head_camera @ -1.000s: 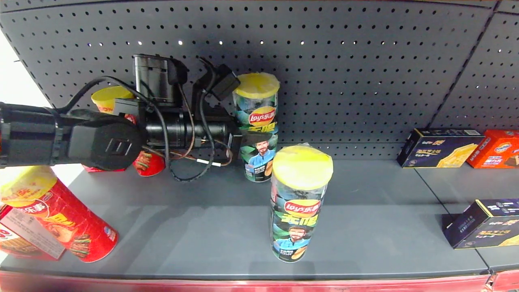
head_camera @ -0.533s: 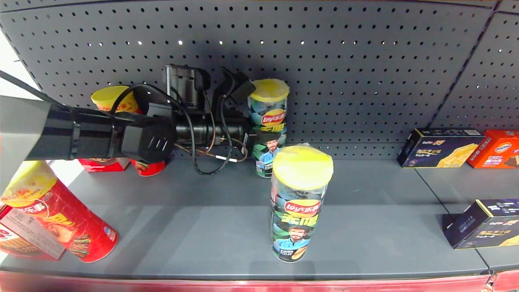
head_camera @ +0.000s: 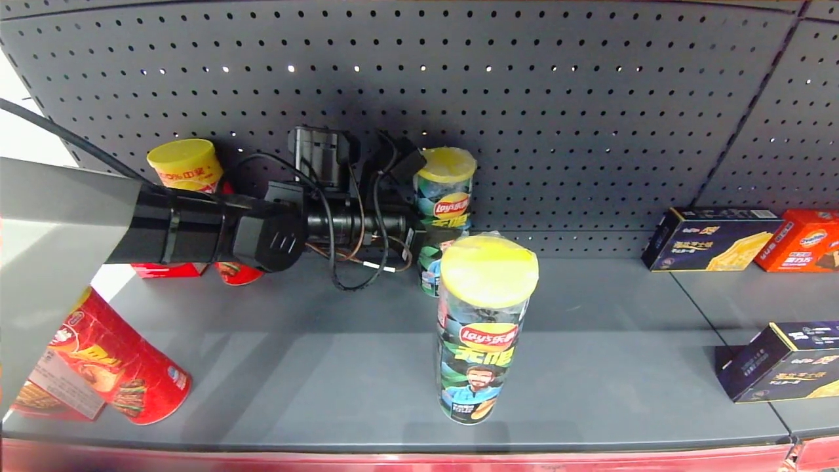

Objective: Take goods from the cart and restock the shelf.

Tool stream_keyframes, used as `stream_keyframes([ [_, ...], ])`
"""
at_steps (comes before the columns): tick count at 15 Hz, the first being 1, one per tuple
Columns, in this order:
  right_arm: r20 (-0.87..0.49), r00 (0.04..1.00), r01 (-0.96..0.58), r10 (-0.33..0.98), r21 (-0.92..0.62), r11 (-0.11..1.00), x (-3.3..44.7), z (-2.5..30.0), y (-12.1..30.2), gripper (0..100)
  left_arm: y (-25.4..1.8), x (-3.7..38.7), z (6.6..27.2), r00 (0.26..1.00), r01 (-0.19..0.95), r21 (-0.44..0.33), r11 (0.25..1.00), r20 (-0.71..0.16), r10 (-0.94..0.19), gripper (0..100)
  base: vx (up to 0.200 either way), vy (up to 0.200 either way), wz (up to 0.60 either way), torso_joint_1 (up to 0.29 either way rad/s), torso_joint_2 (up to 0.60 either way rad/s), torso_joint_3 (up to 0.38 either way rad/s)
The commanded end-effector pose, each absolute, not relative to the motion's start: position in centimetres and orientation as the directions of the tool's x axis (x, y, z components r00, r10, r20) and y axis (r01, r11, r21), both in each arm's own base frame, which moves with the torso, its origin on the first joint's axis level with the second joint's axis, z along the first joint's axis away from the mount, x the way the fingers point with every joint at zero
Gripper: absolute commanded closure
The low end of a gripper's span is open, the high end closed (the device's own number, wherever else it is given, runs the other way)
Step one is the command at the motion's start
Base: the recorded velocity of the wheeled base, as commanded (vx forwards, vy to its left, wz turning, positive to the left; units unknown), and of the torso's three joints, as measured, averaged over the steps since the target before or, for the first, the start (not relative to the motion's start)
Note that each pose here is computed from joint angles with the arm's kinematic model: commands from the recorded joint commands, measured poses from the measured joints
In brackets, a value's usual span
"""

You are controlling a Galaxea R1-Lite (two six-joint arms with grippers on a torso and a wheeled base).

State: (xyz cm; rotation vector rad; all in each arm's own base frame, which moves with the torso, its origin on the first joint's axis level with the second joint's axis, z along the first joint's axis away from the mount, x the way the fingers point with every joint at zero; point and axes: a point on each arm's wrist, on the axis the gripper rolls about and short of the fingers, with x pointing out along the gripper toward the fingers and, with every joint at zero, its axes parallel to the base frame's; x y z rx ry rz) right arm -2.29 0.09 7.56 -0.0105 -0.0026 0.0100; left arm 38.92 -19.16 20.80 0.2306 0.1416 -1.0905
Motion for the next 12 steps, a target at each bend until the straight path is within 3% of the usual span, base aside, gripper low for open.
stream_keyframes([
  [1,0.002,1.0,-0.011,0.011,-0.011,1.0,-2.3,7.6,0.1,0,-19.2,38.9,20.5,0.457,0.889,0.111,0.444,-0.234,-0.858,0,0.0,0.0,0.0,0.0,0.0,0.0],
  [7,0.002,1.0,-0.011,0.011,-0.011,1.0,-2.3,7.6,0.1,0,-17.1,35.8,21.3,0.489,0.872,0.109,0.477,-0.246,-0.837,0,0.0,0.0,0.0,0.0,0.0,0.0],
  [12,0.002,1.0,-0.011,0.011,-0.011,1.0,-2.3,7.6,0.1,0,-15.6,33.5,20.4,0.623,0.779,0.137,0.612,-0.285,-0.729,0,0.0,0.0,0.0,0.0,0.0,0.0],
])
